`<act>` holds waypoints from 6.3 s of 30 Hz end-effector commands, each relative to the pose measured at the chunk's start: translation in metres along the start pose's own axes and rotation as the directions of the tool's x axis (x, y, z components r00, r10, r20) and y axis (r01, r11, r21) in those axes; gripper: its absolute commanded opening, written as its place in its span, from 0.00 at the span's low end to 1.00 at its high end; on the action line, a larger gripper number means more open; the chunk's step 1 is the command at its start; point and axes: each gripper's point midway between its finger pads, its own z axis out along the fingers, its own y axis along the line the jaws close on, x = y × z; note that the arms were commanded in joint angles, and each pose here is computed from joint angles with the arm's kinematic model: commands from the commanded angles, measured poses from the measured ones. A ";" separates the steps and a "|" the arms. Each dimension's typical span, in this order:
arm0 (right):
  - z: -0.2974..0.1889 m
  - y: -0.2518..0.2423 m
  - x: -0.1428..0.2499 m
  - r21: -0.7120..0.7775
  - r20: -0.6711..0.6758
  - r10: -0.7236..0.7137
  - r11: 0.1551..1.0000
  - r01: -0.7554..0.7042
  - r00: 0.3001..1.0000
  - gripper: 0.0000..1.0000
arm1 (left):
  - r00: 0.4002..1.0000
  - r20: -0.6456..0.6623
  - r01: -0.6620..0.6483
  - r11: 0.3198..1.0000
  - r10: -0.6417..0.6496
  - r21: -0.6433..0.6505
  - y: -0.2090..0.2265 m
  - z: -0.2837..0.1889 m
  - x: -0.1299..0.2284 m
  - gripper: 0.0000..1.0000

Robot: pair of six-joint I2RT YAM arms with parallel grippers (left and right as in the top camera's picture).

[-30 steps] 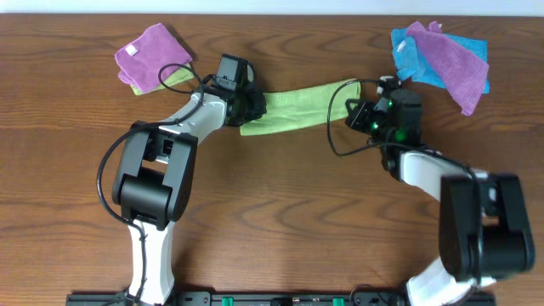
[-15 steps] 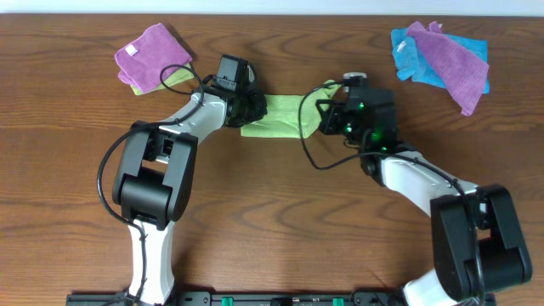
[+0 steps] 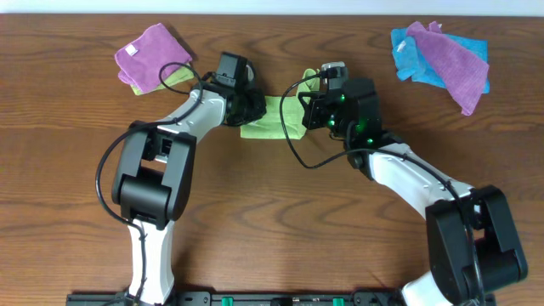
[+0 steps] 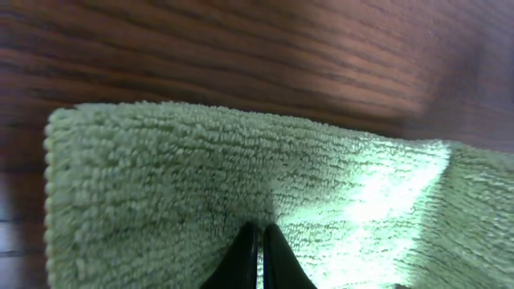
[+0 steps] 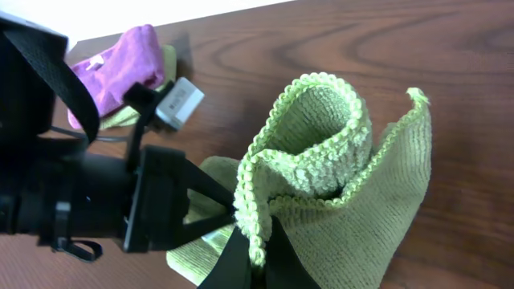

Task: Fold the cloth

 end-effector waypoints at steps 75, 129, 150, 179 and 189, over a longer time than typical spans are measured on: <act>0.116 0.094 0.056 -0.156 -0.217 -0.439 0.897 0.413 0.872 0.01 | 0.997 0.068 -0.013 0.975 0.029 -0.224 0.073 -0.112 -0.089 0.06; 0.096 0.144 0.132 -0.384 -0.389 -0.471 0.864 0.325 0.792 0.57 | 0.979 0.204 0.056 0.975 -0.011 -0.215 0.096 -0.166 -0.122 0.06; 0.083 0.172 0.118 -0.465 -0.335 -0.487 0.830 0.307 0.807 0.62 | 0.979 0.205 0.056 0.975 -0.011 -0.214 0.095 -0.167 -0.122 0.07; 0.104 0.093 0.111 -0.195 -0.412 -0.430 0.903 0.383 0.803 0.02 | 0.983 0.181 0.059 0.990 -0.035 -0.131 0.081 -0.163 -0.118 0.25; 0.113 0.084 0.125 -0.191 -0.433 -0.423 0.906 0.378 0.796 0.02 | 0.983 0.180 0.059 0.990 -0.036 -0.127 0.081 -0.163 -0.118 0.25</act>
